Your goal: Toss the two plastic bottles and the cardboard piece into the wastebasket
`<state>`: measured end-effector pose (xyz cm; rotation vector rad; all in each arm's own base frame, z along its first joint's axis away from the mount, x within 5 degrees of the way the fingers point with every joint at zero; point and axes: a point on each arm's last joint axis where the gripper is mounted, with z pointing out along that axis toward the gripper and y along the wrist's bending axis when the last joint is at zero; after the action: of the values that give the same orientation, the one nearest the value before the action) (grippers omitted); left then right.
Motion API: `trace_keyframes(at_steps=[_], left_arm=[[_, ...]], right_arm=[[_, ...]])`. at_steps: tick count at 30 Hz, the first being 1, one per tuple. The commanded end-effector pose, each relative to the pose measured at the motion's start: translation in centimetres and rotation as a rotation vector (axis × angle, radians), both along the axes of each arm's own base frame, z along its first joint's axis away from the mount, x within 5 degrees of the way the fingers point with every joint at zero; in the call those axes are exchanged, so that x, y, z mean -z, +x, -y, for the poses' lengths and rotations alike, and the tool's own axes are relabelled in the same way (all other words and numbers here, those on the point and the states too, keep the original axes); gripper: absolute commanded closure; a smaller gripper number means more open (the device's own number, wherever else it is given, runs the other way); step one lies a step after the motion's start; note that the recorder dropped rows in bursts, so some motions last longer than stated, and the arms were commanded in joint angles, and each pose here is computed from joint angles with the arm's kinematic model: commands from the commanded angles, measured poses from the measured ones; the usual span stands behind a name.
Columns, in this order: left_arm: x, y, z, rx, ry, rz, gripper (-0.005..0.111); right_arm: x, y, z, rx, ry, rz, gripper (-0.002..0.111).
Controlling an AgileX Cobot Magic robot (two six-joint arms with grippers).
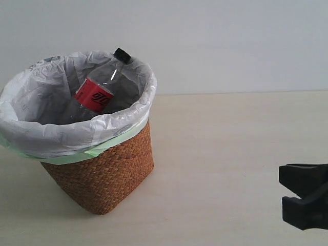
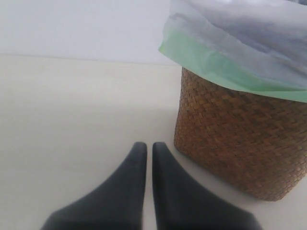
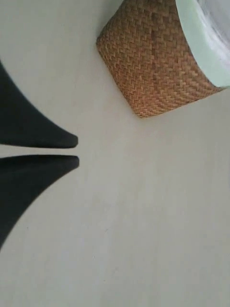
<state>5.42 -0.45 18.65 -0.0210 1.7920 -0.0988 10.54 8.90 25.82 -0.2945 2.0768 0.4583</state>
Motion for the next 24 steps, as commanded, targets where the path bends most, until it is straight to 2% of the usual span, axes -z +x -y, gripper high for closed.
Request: trace_keyframes(at_steps=[1, 18, 21, 24], left_arm=[[0.1, 0.0, 0.0, -0.003, -0.005, 0.0, 0.103], [0.1, 0.0, 0.0, -0.003, -0.005, 0.0, 0.103], [0.1, 0.0, 0.0, -0.003, -0.005, 0.0, 0.103], [0.1, 0.0, 0.0, -0.003, -0.005, 0.0, 0.103]], right_arm=[[0.1, -0.1, 0.2, 0.025, 0.017, -0.026, 0.107], [0.0, -0.1, 0.2, 0.023, 0.02, -0.017, 0.107], [-0.4, 0.0, 1.0, 0.048, 0.103, 0.005, 0.107], [-0.5, -0.5, 1.9, -0.007, 0.157, 0.122, 0.107]])
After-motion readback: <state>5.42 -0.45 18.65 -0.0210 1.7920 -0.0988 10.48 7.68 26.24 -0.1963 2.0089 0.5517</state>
